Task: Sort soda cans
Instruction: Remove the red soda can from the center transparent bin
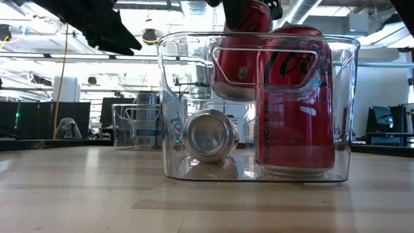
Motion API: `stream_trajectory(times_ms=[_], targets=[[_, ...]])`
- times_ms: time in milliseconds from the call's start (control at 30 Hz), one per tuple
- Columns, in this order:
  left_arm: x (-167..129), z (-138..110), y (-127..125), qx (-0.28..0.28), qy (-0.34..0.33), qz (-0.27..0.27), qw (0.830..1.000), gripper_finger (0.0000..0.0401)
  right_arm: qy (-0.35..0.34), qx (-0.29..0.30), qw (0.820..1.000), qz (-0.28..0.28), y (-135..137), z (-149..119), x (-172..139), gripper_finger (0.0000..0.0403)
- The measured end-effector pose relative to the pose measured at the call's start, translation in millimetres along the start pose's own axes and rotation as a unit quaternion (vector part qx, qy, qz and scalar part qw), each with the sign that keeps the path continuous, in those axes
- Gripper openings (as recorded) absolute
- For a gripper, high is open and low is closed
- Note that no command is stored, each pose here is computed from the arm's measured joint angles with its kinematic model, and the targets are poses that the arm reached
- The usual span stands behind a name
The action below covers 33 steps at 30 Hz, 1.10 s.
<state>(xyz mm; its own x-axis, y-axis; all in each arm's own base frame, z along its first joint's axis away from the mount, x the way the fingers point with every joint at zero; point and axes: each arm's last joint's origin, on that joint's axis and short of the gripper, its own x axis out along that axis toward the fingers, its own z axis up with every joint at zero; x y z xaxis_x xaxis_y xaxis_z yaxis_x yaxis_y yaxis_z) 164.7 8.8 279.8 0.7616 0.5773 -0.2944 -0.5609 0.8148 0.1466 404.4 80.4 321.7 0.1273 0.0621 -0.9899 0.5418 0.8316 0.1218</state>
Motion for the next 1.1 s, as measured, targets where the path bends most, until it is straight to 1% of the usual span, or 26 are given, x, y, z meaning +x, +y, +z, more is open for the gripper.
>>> stream_trajectory(times_ms=[133,267,333,433,533,600,733,900,967,1033,1100], targets=[[3.8,0.1,-3.2,0.0,0.001,-0.003,1.0,0.038,-0.02,0.015,1.0,0.008,-4.9,-5.2,-17.2,0.0301],[5.9,-0.8,-6.0,0.006,0.006,-0.023,1.0,0.038,-0.047,0.029,0.998,0.025,-12.2,-13.7,-41.2,0.0301],[6.0,0.2,-7.6,0.014,0.003,-0.047,0.999,0.038,-0.061,0.04,0.997,0.036,-18.3,-20.0,-56.1,0.0301],[5.5,3.1,-10.6,0.021,-0.009,-0.098,0.995,0.038,-0.084,0.052,0.994,0.044,-29.8,-31.5,-76.2,0.0301],[4.8,5.1,-13.2,0.018,-0.018,-0.141,0.99,0.038,-0.095,0.071,0.992,0.038,-42.0,-43.2,-85.9,0.0301],[5.1,5.2,-14.5,0.014,-0.017,-0.155,0.988,0.038,-0.091,0.088,0.991,0.031,-51.1,-51.5,-86.9,0.0301],[7.0,4.3,-16.1,0.01,-0.011,-0.158,0.987,0.038,-0.068,0.136,0.988,-0.007,-73.4,-70.9,-73.7,0.0301],[13.1,10.1,-21.5,-0.006,-0.039,-0.16,0.986,0.038,-0.018,0.186,0.979,-0.078,-98.1,-94.1,-35.6,0.0301],[17.7,9.6,-25.1,-0.005,-0.038,-0.16,0.986,0.038,-0.005,0.198,0.975,-0.098,-106.4,-101.9,-22.2,0.0301],[25.4,9.7,-31.4,-0.008,-0.043,-0.165,0.985,0.038,0.002,0.2,0.974,-0.108,-113.3,-108.4,-9.9,0.0301],[32.7,7.4,-37.0,-0.004,-0.038,-0.166,0.985,0.038,0.002,0.201,0.974,-0.103,-116.9,-111.7,3.1,0.0302]])
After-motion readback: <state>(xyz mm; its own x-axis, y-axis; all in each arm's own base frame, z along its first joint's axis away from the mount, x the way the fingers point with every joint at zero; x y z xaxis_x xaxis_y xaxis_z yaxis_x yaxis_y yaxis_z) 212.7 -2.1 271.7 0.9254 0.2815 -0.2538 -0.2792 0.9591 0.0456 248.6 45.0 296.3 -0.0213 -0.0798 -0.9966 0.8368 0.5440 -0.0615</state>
